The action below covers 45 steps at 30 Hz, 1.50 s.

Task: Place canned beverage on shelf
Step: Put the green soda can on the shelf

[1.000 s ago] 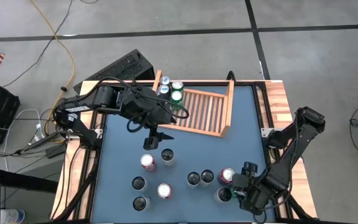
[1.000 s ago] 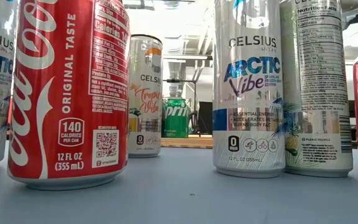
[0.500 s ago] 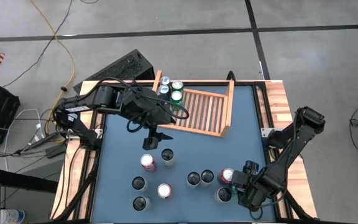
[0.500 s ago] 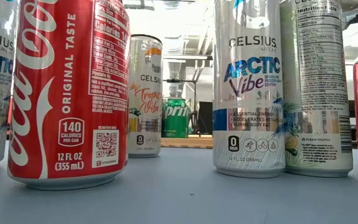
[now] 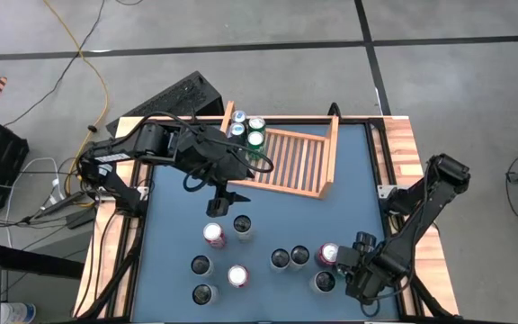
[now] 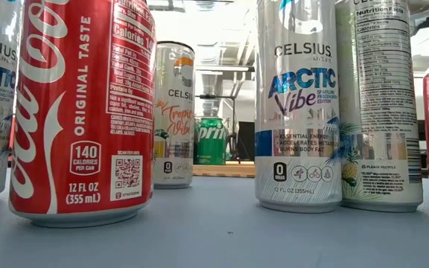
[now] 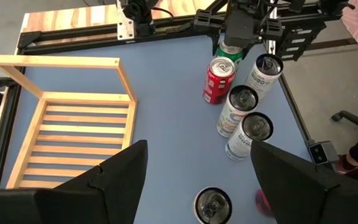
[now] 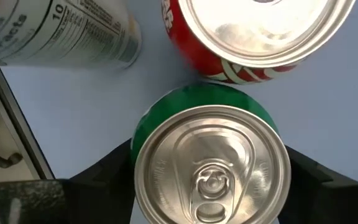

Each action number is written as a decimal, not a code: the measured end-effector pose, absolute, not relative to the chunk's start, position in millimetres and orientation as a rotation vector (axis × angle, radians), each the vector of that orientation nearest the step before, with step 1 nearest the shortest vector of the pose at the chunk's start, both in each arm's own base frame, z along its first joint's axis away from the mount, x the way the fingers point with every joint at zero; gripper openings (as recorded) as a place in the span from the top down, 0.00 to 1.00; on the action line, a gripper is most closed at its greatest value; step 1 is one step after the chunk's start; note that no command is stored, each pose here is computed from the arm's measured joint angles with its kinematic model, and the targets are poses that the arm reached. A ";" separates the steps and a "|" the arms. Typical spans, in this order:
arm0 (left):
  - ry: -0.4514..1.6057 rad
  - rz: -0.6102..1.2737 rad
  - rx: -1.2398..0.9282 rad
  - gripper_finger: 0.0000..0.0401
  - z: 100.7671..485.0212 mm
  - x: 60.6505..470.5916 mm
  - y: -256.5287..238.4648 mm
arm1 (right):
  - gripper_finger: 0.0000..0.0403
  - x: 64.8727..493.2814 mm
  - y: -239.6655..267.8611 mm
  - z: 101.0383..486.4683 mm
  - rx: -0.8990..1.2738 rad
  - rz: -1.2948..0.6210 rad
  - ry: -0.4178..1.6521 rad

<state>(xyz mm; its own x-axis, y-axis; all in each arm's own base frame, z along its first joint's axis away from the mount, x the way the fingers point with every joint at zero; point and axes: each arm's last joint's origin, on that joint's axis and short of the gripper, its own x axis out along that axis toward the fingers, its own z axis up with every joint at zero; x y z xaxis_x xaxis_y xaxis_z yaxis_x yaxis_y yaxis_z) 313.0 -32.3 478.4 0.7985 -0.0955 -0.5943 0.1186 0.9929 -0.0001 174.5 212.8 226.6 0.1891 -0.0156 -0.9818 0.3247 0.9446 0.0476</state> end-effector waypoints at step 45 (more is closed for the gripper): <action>0.815 -0.216 0.119 0.32 465.4 300.2 -32.1 | 0.31 296.1 45.5 279.0 0.067 -0.190 1.205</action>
